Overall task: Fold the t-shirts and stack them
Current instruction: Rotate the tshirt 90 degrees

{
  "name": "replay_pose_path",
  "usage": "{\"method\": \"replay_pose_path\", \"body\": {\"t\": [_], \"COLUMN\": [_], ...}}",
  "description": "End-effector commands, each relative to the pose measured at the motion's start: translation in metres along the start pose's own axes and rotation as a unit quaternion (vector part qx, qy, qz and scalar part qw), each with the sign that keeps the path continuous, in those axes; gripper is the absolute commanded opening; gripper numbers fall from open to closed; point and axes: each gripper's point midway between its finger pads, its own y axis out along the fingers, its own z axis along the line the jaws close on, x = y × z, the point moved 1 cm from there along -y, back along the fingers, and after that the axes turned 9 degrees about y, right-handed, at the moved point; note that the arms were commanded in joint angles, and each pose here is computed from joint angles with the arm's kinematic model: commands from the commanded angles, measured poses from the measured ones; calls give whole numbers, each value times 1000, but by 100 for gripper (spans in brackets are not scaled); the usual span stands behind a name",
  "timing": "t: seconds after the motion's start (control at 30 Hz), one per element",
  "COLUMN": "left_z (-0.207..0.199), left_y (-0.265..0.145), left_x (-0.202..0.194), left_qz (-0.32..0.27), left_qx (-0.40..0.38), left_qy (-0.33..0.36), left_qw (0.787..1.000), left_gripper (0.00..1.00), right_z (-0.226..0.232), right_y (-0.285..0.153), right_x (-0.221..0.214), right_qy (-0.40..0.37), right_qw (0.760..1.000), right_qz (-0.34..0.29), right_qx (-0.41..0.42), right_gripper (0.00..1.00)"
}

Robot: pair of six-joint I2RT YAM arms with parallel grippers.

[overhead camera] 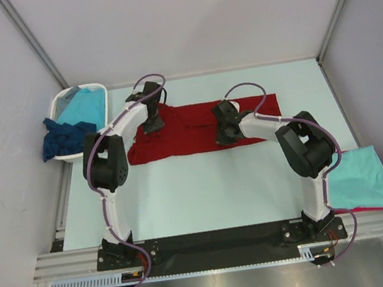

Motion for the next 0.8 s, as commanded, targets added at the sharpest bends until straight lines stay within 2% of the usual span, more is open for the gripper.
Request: {"method": "replay_pose_path", "body": {"t": [0.0, 0.37, 0.77], "left_z": [-4, -11, -28], "left_y": [-31, -15, -22], "left_x": [38, 26, 9], "left_qz": [-54, -29, -26], "left_qx": [-20, -20, -31], "left_qy": [-11, -5, 15], "left_qw": [998, 999, 999], "left_gripper": [35, 35, 35], "right_z": [-29, -28, -28], "right_y": [9, 13, 17], "right_x": [-42, -42, -42], "right_qy": [-18, -16, -14], "right_qw": [997, 997, 996], "right_qz": [62, 63, 67], "right_qx": [-52, -52, -51], "right_gripper": [0, 0, 0]}}
